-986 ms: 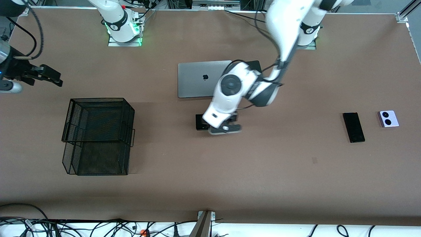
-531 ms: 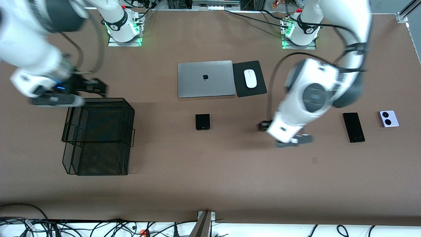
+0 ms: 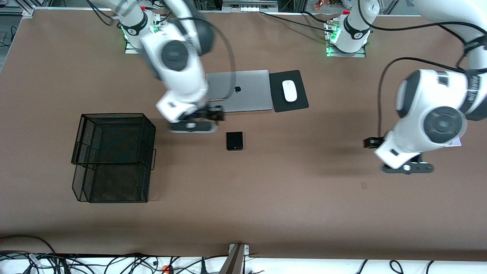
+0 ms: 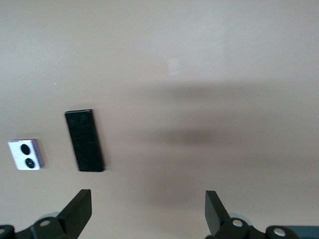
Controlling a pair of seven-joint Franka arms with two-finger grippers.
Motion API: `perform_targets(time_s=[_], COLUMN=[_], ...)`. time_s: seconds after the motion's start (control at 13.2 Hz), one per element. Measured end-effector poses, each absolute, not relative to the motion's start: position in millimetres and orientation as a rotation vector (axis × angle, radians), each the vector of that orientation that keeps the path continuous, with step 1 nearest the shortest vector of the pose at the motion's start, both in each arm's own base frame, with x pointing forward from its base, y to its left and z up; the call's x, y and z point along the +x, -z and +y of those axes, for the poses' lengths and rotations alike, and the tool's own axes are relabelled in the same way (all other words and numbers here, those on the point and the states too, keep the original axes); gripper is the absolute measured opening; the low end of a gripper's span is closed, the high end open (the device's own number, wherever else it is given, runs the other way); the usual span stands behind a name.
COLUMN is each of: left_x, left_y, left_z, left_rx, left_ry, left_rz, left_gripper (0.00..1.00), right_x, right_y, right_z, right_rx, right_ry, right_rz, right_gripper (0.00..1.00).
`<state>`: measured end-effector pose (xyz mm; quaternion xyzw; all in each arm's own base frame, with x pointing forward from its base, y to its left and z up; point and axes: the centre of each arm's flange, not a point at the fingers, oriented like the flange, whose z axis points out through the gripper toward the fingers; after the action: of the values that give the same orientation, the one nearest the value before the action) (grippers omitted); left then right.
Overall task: Place phones with both arms
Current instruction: 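Grasp the flip phone with the right gripper while the left gripper reaches the tall phone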
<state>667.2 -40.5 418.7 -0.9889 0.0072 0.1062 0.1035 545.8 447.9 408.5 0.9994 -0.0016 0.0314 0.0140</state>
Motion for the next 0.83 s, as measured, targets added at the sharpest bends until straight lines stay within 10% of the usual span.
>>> perform_targets(time_s=[0.83], left_x=[613.8], left_y=[-251.6], left_z=[202.3], left_rx=[-3.051], left_ry=[-0.283], left_rz=[0.01], left_gripper=[1.0], right_x=[561.2], right_y=[-231.5], right_z=[492.2], right_rx=[3.148], right_ry=[-0.191], right_rz=[0.019], right_gripper=[1.0])
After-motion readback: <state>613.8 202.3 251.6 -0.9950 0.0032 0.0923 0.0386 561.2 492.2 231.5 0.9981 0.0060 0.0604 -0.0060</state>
